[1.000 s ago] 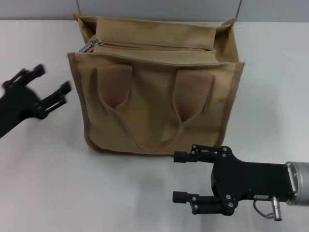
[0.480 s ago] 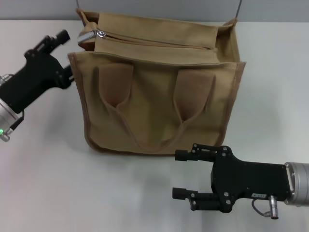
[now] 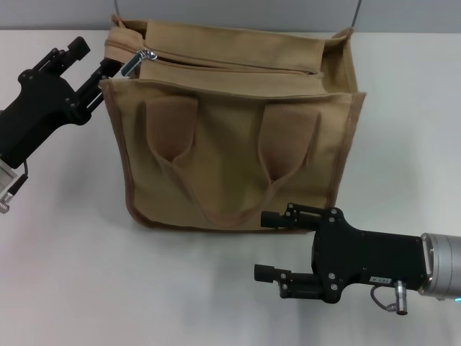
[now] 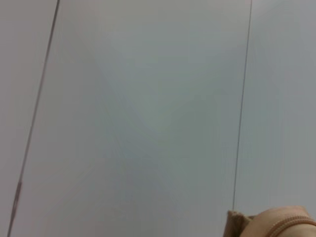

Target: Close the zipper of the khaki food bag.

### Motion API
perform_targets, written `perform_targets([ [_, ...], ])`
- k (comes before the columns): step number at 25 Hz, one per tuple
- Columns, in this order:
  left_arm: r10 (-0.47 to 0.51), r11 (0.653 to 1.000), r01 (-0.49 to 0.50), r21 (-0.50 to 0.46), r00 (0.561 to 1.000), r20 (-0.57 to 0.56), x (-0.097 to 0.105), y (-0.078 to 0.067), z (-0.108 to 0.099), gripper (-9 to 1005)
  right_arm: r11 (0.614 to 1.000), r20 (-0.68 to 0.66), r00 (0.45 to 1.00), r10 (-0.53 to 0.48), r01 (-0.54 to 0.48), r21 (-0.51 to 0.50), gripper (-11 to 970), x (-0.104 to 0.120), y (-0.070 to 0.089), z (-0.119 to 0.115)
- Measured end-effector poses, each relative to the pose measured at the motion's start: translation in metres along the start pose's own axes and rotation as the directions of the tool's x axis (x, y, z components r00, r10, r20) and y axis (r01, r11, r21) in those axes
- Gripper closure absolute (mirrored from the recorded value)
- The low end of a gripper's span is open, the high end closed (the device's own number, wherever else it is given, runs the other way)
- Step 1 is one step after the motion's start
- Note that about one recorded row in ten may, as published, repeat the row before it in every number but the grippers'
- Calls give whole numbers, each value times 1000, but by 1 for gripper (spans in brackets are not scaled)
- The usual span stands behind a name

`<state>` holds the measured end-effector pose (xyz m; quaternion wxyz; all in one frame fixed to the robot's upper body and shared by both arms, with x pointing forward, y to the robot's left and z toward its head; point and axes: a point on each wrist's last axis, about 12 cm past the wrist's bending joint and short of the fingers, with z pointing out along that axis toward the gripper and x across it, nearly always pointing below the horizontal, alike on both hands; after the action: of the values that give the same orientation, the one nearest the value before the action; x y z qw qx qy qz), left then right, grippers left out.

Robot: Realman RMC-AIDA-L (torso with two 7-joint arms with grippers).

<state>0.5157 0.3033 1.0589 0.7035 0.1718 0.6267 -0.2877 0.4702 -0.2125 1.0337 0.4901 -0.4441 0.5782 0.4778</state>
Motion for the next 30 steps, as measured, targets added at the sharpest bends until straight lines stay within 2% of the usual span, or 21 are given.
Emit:
perform_targets([
  [1, 2, 1000, -2, 5, 1000, 3, 0, -1, 0, 185, 1000, -1, 1000, 0, 0, 1, 227, 0, 0, 0],
  [6, 1, 1000, -2, 26, 1000, 29, -3, -3, 0, 370, 1000, -14, 1000, -5, 5, 10, 227, 0, -3, 1],
  [9, -6, 999, 4, 41, 999, 50, -6, -5, 1, 604, 1000, -18, 1000, -6, 6, 12, 227, 0, -4, 2],
  [14, -6, 999, 3, 48, 998, 59, -7, -5, 1, 829, 1000, -22, 1000, -7, 8, 22, 227, 0, -5, 2],
  [22, -8, 999, 6, 31, 998, 60, -7, -4, -3, 834, 999, -21, 1000, -10, 10, 40, 227, 0, -8, 2],
  [26, -13, 1000, 15, -22, 996, 86, -7, -1, -11, 839, 999, -18, 1000, -9, 10, 42, 227, 0, -8, 2],
  [30, -19, 999, 22, -34, 995, 95, -7, -1, -18, 843, 999, -17, 1000, -7, 8, 43, 228, 0, -8, 2],
])
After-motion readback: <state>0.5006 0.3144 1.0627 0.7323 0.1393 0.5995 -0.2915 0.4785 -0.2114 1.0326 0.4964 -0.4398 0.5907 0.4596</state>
